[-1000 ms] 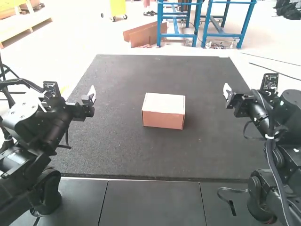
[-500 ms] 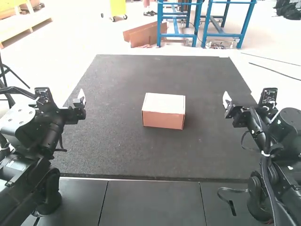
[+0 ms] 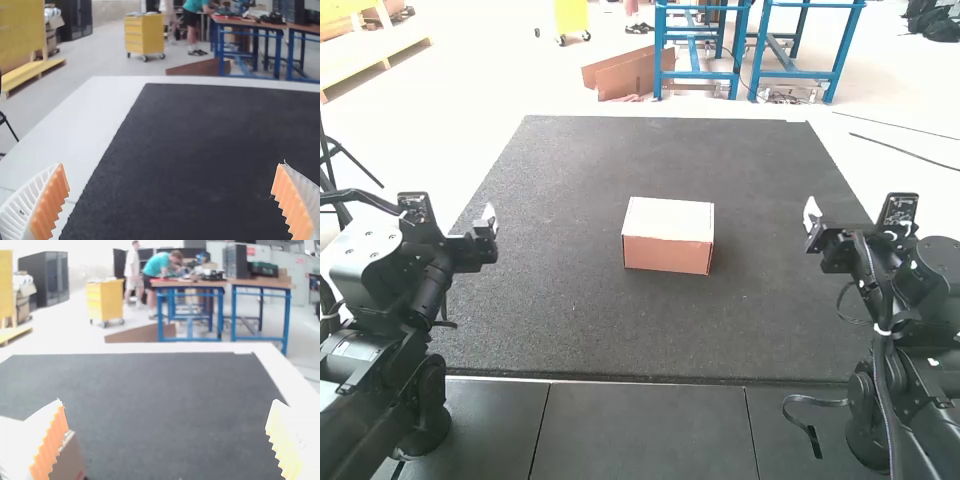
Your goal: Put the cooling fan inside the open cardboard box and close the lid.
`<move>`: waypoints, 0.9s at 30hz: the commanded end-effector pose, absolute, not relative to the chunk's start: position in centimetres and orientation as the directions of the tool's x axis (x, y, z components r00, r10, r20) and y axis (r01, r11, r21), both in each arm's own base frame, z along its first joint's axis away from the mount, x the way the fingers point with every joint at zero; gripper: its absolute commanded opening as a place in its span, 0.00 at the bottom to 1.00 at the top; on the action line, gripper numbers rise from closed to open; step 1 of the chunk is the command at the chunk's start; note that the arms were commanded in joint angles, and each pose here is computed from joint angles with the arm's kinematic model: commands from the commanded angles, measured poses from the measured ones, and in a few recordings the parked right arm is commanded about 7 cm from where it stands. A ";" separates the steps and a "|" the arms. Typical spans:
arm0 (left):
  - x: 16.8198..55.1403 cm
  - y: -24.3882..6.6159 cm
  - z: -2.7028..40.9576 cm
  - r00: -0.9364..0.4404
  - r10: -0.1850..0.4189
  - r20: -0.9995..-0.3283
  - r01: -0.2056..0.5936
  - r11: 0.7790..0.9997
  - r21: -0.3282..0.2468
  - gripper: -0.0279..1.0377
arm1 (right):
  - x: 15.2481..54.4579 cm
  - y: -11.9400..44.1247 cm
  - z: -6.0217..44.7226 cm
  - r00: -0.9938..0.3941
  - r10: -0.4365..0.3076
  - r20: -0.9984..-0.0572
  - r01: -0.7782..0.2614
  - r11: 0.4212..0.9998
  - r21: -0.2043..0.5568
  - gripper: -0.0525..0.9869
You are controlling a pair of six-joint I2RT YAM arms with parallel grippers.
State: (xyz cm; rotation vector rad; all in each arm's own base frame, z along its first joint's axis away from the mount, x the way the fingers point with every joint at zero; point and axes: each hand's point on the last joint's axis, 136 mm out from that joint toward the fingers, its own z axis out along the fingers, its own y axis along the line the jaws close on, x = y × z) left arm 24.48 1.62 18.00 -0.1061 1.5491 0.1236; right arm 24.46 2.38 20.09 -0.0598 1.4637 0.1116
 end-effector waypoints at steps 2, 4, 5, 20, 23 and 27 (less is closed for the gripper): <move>24.5 1.8 17.9 0.021 0.027 -0.999 -0.150 0.988 0.023 0.92 | 24.5 1.0 20.1 0.109 0.037 -0.993 -0.037 0.999 0.033 0.93; 24.5 1.5 18.0 0.023 0.028 -0.999 -0.140 0.990 0.024 0.92 | 24.5 0.9 19.6 0.090 0.036 -0.995 -0.027 0.999 0.034 0.93; 24.5 1.4 17.8 0.019 0.028 -0.999 -0.137 0.990 0.025 0.92 | 24.6 0.9 19.3 0.079 0.036 -0.996 -0.027 0.999 0.034 0.93; 24.5 1.3 17.1 -0.008 0.006 -1.000 -0.130 0.991 0.007 0.92 | 24.6 1.4 15.9 -0.057 0.012 -0.998 -0.056 0.998 0.015 0.93; 24.5 1.5 17.0 -0.010 -0.001 -1.000 -0.138 0.990 0.000 0.92 | 24.5 1.5 15.1 -0.091 0.011 -0.996 -0.061 0.998 0.017 0.93; 24.4 2.1 17.0 -0.011 -0.007 -1.000 -0.163 0.987 -0.005 0.92 | 24.5 1.5 14.9 -0.096 0.014 -0.995 -0.061 0.998 0.020 0.93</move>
